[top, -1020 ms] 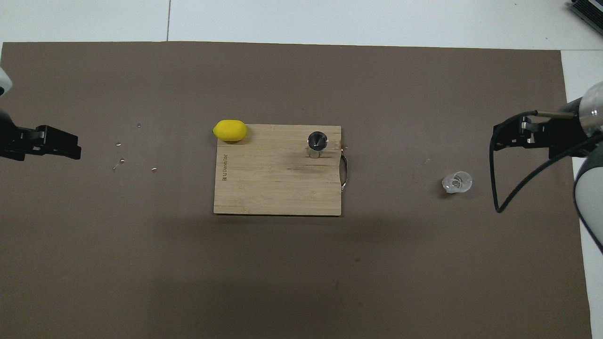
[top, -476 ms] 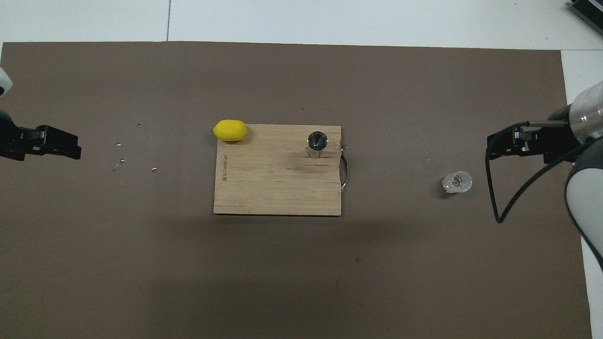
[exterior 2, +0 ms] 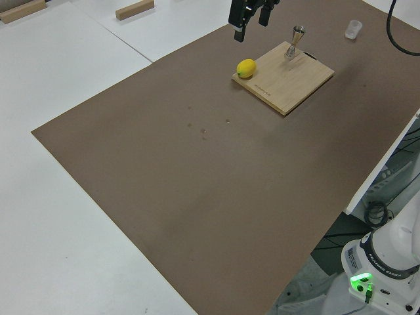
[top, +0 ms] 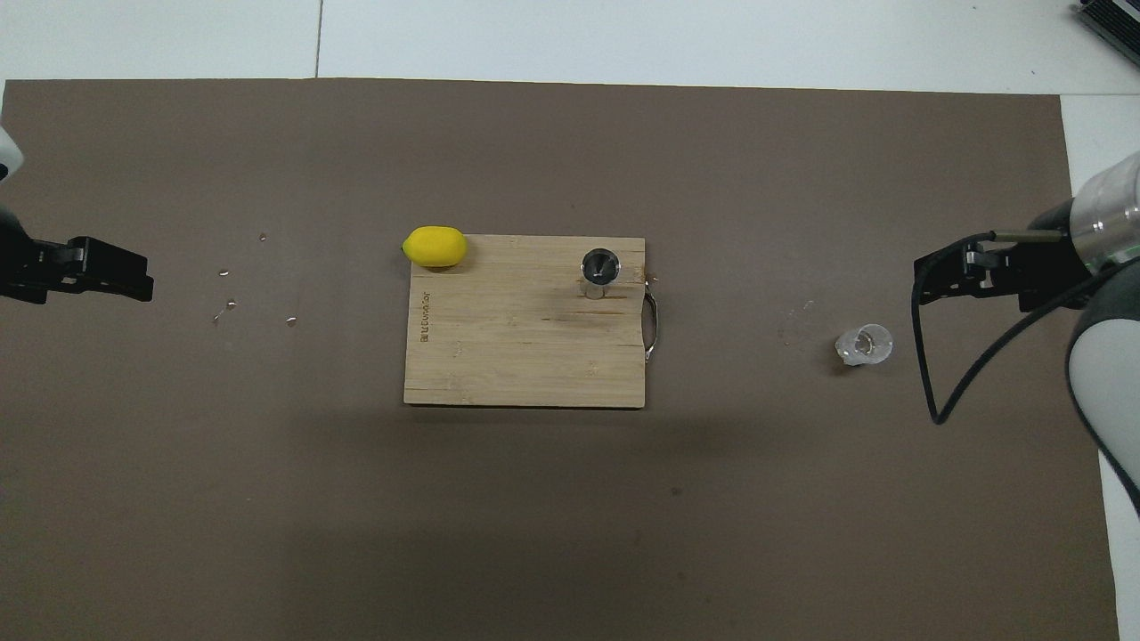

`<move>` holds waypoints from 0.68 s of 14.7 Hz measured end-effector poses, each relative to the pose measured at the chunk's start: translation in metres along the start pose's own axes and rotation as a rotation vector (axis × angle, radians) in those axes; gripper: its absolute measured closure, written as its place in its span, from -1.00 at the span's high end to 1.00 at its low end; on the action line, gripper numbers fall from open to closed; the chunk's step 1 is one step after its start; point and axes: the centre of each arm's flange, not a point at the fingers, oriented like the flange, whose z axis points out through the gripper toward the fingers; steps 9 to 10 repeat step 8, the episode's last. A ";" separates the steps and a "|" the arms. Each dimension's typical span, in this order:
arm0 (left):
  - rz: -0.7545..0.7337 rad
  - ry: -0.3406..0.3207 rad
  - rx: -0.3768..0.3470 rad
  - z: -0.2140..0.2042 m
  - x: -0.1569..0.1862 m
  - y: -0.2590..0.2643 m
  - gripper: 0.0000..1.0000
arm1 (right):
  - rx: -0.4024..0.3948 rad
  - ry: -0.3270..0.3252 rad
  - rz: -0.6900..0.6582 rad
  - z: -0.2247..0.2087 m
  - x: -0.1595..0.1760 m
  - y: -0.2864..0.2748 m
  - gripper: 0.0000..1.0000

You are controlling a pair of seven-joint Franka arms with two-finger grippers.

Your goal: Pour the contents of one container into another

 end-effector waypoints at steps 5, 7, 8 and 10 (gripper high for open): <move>0.000 0.000 0.000 0.000 0.000 0.000 1.00 | 0.006 0.001 -0.009 -0.001 0.000 -0.001 1.00; 0.000 0.000 0.000 0.000 0.000 0.000 1.00 | 0.007 0.005 -0.036 -0.001 0.000 0.000 1.00; 0.000 0.000 0.000 0.000 0.000 0.000 1.00 | 0.007 0.005 -0.041 -0.001 0.000 0.000 1.00; 0.000 0.000 0.000 0.000 0.000 0.000 1.00 | 0.007 0.005 -0.041 -0.001 0.000 0.000 1.00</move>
